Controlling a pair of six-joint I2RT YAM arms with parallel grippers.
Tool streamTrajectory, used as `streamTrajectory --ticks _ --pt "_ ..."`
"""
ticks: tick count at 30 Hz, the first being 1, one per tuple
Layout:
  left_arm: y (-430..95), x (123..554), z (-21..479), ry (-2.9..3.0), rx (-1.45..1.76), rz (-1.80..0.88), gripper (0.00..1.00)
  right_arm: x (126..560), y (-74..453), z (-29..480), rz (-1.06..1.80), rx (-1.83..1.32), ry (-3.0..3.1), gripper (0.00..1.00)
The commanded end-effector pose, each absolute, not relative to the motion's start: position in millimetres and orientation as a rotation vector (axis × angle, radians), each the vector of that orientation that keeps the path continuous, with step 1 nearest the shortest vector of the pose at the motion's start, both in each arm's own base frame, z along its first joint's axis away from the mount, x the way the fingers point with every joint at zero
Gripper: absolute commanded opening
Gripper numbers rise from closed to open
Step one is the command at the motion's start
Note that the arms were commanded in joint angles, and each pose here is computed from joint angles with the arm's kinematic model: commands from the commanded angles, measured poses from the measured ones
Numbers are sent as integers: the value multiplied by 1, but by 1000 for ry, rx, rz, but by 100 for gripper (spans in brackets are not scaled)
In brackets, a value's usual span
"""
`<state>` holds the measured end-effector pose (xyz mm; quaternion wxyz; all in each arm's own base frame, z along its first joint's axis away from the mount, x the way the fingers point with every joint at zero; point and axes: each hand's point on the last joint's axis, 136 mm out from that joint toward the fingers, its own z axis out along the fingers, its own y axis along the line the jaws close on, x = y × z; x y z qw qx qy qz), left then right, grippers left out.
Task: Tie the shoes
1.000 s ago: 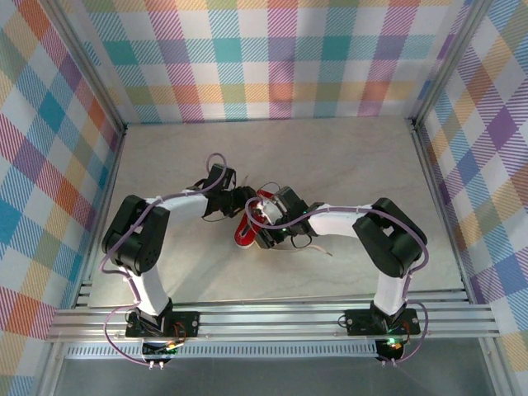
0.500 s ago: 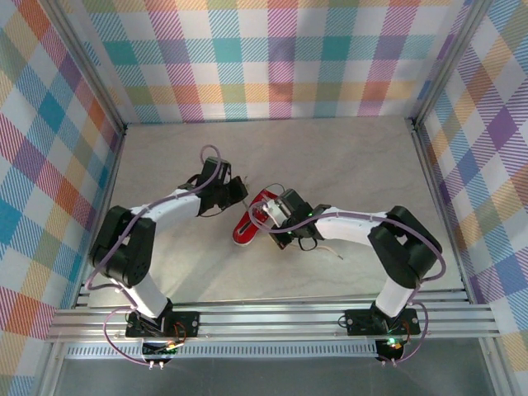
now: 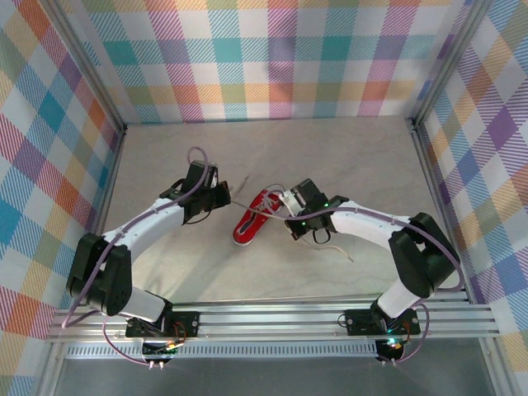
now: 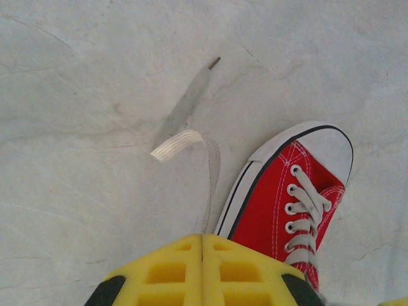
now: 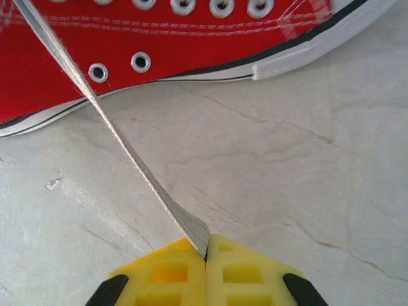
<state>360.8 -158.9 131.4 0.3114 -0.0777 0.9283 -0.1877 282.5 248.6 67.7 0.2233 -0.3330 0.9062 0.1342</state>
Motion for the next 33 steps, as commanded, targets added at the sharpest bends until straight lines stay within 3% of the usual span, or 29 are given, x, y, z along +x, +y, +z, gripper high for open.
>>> streamTrajectory --ticks 1,14,25,33 --pt "-139 353 141 2448 -153 -378 0 284 240 94 328 -967 2494 0" --pt "-125 360 136 2459 -117 -265 0 302 244 135 266 -1076 2455 0" --pt "-111 378 70 2560 -117 -212 0 344 239 99 260 -1017 2590 0" --pt "-149 342 41 2629 -61 -353 0 341 261 62 508 -842 2728 0"
